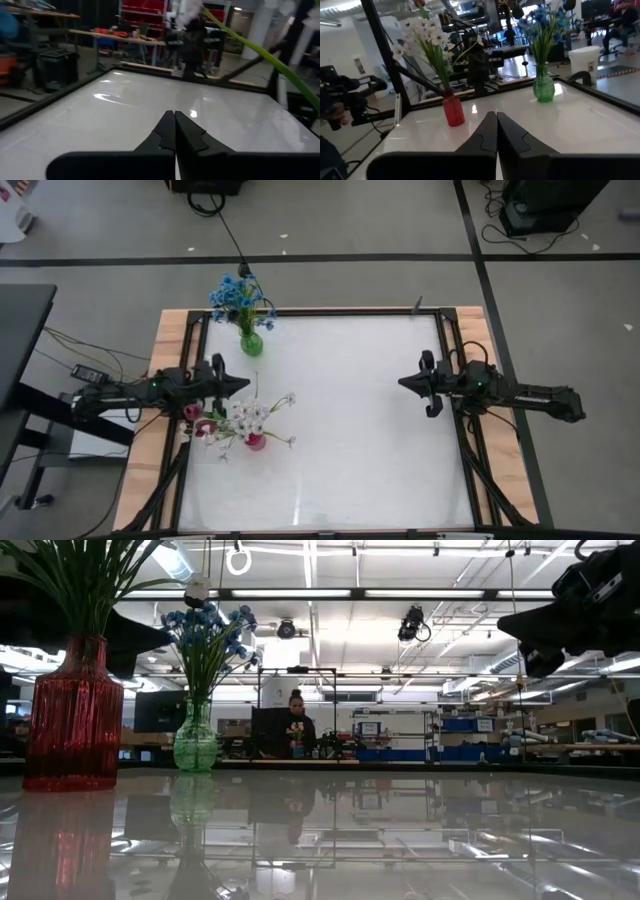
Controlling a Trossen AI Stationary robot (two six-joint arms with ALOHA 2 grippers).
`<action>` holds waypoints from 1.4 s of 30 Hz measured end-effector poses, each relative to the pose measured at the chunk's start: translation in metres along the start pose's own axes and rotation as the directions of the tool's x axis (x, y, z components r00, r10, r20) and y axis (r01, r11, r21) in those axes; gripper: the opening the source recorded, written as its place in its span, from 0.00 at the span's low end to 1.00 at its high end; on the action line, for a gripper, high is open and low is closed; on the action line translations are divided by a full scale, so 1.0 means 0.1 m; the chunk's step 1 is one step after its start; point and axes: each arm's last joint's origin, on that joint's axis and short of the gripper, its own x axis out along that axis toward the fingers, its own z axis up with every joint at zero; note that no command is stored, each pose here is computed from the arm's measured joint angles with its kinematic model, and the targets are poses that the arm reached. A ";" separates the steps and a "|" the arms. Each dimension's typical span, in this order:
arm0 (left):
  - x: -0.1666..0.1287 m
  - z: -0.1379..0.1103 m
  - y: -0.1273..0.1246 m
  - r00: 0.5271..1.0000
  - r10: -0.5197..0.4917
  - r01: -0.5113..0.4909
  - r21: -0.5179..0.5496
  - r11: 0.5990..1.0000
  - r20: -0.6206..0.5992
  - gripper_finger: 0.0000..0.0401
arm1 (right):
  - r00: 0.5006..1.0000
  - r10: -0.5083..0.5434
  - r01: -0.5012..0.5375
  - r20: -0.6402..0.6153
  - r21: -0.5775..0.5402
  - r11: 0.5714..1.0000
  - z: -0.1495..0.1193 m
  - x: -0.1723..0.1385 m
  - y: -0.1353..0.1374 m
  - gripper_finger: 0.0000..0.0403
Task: Sort flowers into vase by color
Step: Return to Home Position
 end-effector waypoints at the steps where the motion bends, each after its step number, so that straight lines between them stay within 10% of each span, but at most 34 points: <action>1: 0.00 0.00 0.00 1.000 0.013 -0.013 -0.001 1.000 0.005 0.00 | 1.000 -0.001 0.001 -0.002 0.011 1.000 0.00 0.00 0.00 0.02; 42: 0.02 -0.04 0.02 0.998 0.046 -0.044 -0.039 0.998 0.035 0.06 | 1.000 0.007 -0.005 -0.018 0.136 0.991 -0.01 0.00 0.00 0.06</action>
